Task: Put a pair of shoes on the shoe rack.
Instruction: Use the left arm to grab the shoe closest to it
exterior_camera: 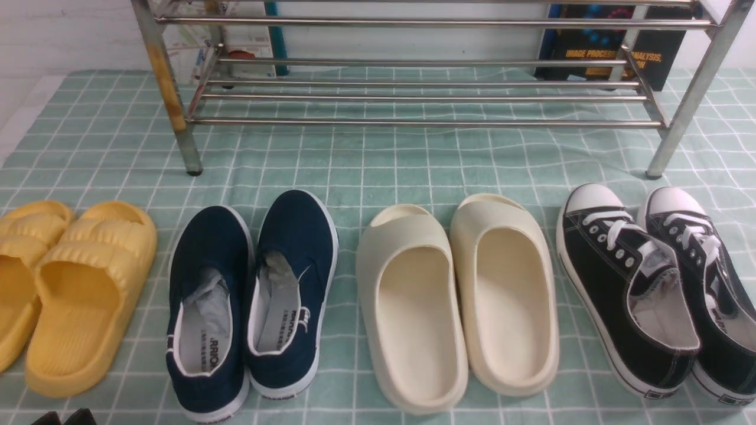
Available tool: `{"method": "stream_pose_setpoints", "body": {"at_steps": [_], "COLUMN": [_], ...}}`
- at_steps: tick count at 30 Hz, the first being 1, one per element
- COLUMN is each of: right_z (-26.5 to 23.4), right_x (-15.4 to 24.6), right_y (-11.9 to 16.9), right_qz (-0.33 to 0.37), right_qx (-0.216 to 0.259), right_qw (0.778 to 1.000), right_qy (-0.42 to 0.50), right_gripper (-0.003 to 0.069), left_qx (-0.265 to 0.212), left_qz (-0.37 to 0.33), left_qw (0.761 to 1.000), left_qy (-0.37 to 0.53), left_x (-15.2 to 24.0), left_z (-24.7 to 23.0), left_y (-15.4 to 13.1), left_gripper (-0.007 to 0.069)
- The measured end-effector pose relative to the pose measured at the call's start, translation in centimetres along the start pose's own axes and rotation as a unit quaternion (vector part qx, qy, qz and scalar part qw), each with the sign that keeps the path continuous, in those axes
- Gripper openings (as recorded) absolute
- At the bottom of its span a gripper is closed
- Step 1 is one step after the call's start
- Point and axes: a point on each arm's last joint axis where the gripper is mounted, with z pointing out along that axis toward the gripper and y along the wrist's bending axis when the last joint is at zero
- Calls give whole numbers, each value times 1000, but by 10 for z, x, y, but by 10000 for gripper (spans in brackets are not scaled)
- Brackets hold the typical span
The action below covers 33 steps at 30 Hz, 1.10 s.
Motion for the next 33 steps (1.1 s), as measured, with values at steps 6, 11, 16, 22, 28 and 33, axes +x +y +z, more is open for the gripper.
{"method": "stream_pose_setpoints", "body": {"at_steps": [6,11,16,22,28,33], "right_z": [0,0,0,0,0,0], "right_x": [0,0,0,0,0,0], "right_y": [0,0,0,0,0,0], "right_qz": [0,0,0,0,0,0], "right_qx": [0,0,0,0,0,0], "right_qw": [1000,1000,1000,1000,1000,1000], "right_qy": [0,0,0,0,0,0], "right_gripper": [246,246,246,246,246,246], "left_qx": [7,9,12,27,17,94], "left_qz": [-31,-36,-43,-57,-6,158], "left_qw": [1000,999,999,998,1000,983], "left_qy": [1,0,-2,-18,-4,-14], "left_x": [0,0,-1,-4,-1,4], "left_z": [0,0,0,0,0,-15], "left_y": [-1,-2,-2,-5,-4,-58], "left_gripper": [239,239,239,239,239,235]}}
